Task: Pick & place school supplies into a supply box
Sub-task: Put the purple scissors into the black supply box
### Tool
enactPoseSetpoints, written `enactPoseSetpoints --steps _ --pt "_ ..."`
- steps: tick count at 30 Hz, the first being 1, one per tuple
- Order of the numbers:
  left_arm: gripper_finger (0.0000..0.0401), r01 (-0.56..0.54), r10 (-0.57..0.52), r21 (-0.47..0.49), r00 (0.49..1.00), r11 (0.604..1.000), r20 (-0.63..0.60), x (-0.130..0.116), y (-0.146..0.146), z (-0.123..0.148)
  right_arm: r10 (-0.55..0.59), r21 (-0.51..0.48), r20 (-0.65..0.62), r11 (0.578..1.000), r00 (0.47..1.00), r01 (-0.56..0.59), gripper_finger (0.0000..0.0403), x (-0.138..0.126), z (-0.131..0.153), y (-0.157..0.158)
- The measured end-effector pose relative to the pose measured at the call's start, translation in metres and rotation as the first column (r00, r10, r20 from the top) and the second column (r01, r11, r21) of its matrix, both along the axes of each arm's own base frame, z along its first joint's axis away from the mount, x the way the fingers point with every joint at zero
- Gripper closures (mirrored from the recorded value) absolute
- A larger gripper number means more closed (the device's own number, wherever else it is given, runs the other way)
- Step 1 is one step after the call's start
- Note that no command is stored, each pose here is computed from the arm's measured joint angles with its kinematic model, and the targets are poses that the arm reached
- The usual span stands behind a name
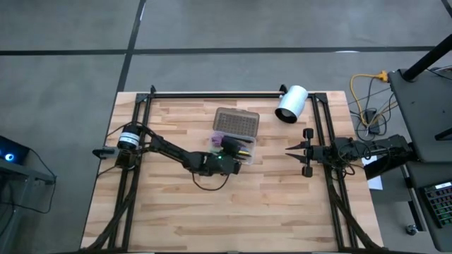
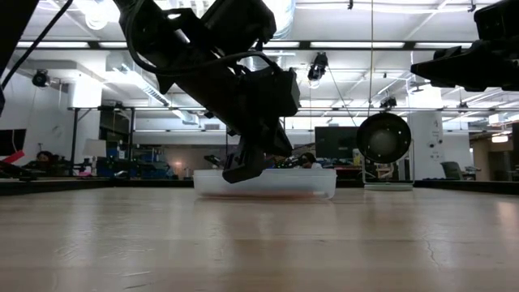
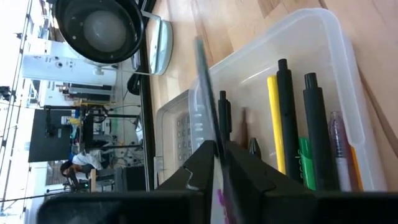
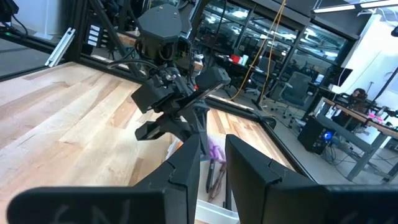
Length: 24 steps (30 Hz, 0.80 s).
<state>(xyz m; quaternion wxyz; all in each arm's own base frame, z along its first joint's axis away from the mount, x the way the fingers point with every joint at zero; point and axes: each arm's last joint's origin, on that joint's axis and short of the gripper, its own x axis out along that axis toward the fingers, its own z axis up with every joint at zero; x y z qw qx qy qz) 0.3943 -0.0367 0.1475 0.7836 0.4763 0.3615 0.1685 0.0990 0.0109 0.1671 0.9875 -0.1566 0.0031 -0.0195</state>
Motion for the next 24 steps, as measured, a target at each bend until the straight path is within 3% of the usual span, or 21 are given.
enactPoseSetpoints --steps 9,24 --pt "0.0337 0.000 0.000 -0.001 1.000 1.000 0.001 0.000 0.000 0.000 0.000 0.000 0.000 1.000 1.000 0.000 0.0335 0.000 0.000 0.000" --pt "0.0334 0.056 -0.055 -0.022 0.998 0.998 0.010 0.002 -0.012 0.005 0.000 0.000 0.000 1.000 1.000 0.000 0.0335 0.000 0.000 0.000"
